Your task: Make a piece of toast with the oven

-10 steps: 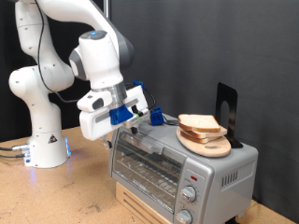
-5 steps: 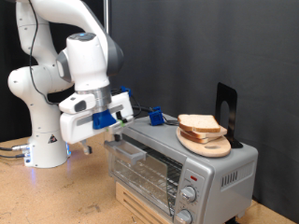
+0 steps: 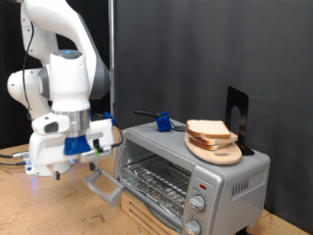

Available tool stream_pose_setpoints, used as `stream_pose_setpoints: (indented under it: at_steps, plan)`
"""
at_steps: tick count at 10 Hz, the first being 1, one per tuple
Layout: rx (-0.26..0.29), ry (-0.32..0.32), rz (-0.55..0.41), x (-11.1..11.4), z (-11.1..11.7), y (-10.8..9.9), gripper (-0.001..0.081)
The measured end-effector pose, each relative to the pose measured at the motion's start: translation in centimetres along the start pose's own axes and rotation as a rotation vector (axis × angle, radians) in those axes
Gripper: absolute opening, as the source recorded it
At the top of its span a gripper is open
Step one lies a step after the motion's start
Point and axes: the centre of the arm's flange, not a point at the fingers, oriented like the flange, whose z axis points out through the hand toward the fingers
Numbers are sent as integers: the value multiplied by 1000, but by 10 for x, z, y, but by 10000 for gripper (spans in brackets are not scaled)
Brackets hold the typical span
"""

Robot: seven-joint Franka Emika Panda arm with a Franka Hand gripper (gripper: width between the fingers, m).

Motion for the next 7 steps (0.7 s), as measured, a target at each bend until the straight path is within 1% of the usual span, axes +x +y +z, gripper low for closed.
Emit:
stream_pose_setpoints:
  at_steps: [3, 5, 7]
  plan:
    - [-29, 20, 51, 14, 43, 19, 808]
    - [-26, 31, 94, 22, 68, 20, 808]
    - [-28, 29, 116, 30, 85, 17, 808]
